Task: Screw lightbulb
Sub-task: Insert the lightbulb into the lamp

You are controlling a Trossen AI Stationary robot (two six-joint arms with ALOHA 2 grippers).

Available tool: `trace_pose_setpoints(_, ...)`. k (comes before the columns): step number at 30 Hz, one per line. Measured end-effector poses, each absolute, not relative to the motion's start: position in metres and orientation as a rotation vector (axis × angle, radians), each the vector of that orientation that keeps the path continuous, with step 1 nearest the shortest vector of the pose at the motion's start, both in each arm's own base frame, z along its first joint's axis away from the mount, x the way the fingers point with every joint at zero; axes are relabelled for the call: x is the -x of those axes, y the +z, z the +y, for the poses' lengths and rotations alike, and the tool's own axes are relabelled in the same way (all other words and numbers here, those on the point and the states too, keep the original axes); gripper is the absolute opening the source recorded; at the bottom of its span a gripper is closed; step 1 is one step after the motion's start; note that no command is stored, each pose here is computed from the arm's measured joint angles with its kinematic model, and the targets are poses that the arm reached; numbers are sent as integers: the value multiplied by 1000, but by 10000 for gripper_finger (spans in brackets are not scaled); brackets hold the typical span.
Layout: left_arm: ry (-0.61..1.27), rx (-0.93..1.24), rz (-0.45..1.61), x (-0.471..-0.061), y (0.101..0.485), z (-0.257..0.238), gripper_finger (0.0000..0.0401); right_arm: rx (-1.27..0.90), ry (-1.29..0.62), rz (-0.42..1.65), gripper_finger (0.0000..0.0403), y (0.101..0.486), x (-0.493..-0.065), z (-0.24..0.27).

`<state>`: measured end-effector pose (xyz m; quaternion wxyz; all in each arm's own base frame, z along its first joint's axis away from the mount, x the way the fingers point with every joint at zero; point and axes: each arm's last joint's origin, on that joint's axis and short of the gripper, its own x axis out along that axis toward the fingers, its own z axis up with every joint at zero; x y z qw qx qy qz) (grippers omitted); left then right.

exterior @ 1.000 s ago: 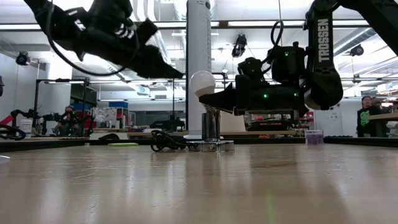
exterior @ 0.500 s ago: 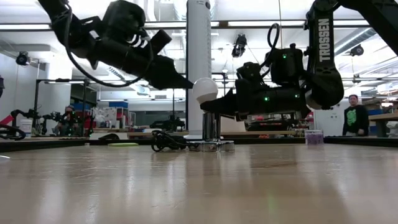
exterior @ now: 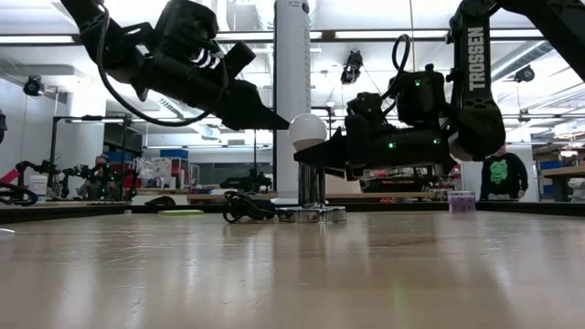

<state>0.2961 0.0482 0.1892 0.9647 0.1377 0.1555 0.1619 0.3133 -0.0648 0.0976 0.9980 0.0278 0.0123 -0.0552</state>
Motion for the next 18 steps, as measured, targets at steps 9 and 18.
trace_pose_setpoints(9,336,-279,304,-298,192,49,155,-53,-97,19,228,101,-314,-60)
trace_pose_setpoints(18,336,-276,308,-298,192,49,155,-58,-97,85,246,105,-309,-59)
